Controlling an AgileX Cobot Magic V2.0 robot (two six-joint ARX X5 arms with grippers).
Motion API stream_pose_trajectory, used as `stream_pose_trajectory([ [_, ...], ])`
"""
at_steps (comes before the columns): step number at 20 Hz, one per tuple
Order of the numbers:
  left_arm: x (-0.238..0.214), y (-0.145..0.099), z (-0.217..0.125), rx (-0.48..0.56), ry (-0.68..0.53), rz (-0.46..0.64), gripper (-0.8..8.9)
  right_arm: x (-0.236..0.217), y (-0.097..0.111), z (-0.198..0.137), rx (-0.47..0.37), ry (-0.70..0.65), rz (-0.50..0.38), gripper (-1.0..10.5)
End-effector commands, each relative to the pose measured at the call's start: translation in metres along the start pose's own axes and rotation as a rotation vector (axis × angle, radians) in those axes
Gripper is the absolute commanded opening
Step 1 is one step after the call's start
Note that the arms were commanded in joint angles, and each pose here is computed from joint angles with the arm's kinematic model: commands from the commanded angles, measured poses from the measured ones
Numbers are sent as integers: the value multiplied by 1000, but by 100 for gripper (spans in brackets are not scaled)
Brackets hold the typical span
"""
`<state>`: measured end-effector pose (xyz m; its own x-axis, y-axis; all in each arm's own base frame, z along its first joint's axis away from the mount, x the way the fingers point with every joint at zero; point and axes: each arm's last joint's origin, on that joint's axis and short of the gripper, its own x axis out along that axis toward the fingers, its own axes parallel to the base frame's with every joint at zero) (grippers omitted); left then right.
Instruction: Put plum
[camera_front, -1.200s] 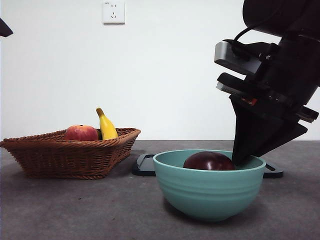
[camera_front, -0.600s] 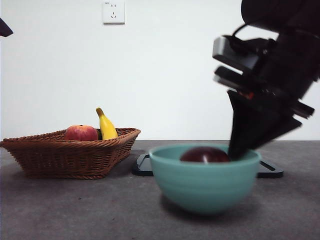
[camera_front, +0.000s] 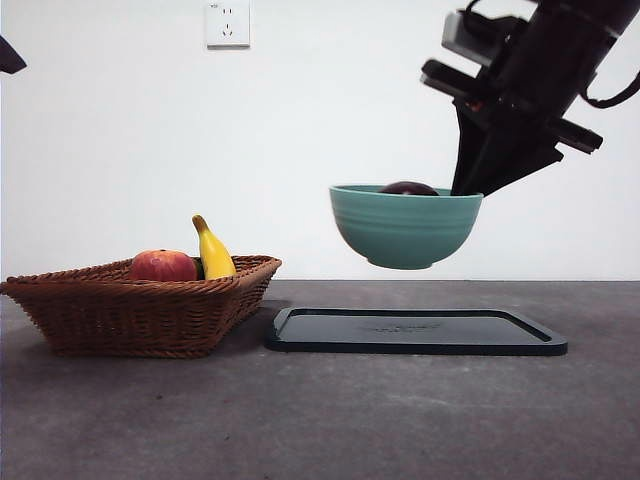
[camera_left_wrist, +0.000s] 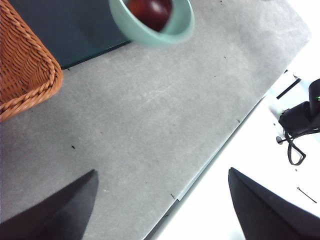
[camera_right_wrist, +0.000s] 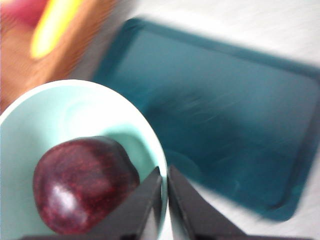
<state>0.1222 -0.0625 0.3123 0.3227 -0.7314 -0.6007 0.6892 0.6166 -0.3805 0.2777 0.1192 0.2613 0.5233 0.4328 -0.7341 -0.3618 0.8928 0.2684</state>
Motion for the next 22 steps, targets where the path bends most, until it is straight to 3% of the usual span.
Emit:
stream_pose_trajectory([
  [1,-1,-1,3,15,-13,-11,403,12,-6,19,-15,-7,-10,11],
  [8,-1,-1,3,15,-13,-11,403,68,-37,37,29,39,-52,11],
  [20,-1,-1,3,14,-13,-11,403,83,-41,32,35,71,-56,12],
  [22,-1,-1,3,14,-13,-11,403,83,-41,31,37,80,-57,67],
])
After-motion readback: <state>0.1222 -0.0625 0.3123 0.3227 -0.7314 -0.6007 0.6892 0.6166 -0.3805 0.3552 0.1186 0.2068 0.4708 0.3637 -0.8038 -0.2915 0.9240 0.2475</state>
